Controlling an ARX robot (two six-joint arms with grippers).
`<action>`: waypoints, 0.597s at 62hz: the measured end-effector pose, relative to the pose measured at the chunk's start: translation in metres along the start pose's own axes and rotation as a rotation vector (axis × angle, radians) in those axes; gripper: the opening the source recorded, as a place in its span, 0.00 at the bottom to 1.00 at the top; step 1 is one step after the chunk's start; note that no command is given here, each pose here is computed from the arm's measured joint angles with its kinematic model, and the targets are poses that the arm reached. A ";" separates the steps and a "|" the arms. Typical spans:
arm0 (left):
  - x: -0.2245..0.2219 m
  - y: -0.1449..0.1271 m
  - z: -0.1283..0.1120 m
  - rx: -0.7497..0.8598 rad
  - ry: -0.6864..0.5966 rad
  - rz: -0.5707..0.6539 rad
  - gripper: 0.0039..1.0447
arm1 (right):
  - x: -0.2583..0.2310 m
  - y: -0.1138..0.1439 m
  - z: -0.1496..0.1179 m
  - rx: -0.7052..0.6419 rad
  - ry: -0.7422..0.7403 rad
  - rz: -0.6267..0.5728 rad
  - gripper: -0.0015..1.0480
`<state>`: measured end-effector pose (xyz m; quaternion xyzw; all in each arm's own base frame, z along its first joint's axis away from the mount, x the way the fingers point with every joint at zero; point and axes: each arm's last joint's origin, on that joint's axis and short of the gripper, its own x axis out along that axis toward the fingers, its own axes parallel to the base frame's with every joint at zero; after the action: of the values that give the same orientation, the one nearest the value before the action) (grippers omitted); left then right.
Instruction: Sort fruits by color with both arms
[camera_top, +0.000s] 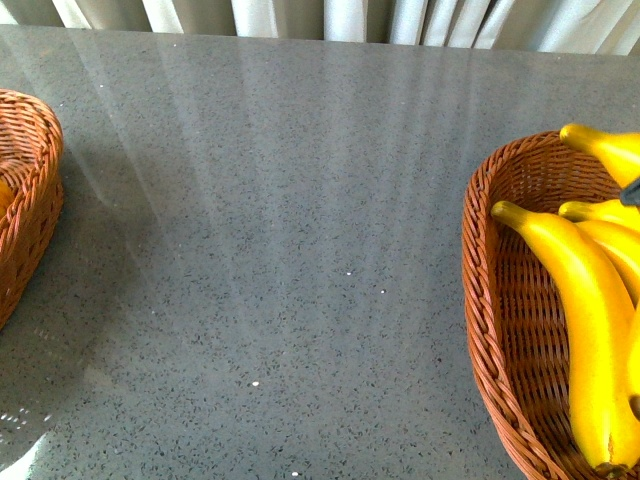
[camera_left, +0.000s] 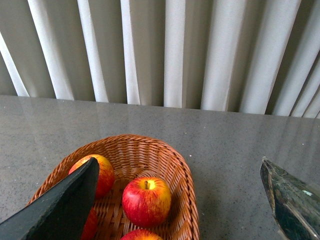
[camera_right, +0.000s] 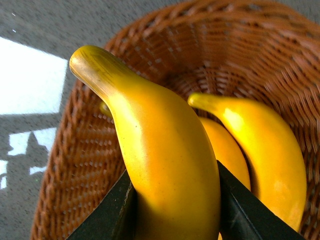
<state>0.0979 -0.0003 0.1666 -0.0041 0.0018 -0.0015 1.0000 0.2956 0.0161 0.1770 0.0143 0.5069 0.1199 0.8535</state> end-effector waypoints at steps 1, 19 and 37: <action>0.000 0.000 0.000 0.000 0.000 0.000 0.91 | 0.001 -0.001 -0.002 0.001 0.004 0.000 0.32; 0.000 0.000 0.000 0.000 0.000 0.000 0.91 | 0.012 -0.016 -0.016 -0.002 0.019 -0.018 0.32; 0.000 0.000 0.000 0.000 0.000 0.000 0.91 | 0.020 -0.016 -0.020 -0.012 0.028 0.019 0.68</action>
<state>0.0979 -0.0003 0.1666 -0.0041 0.0018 -0.0015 1.0000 0.2906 0.0029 0.1482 0.0125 0.5180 0.1310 0.8452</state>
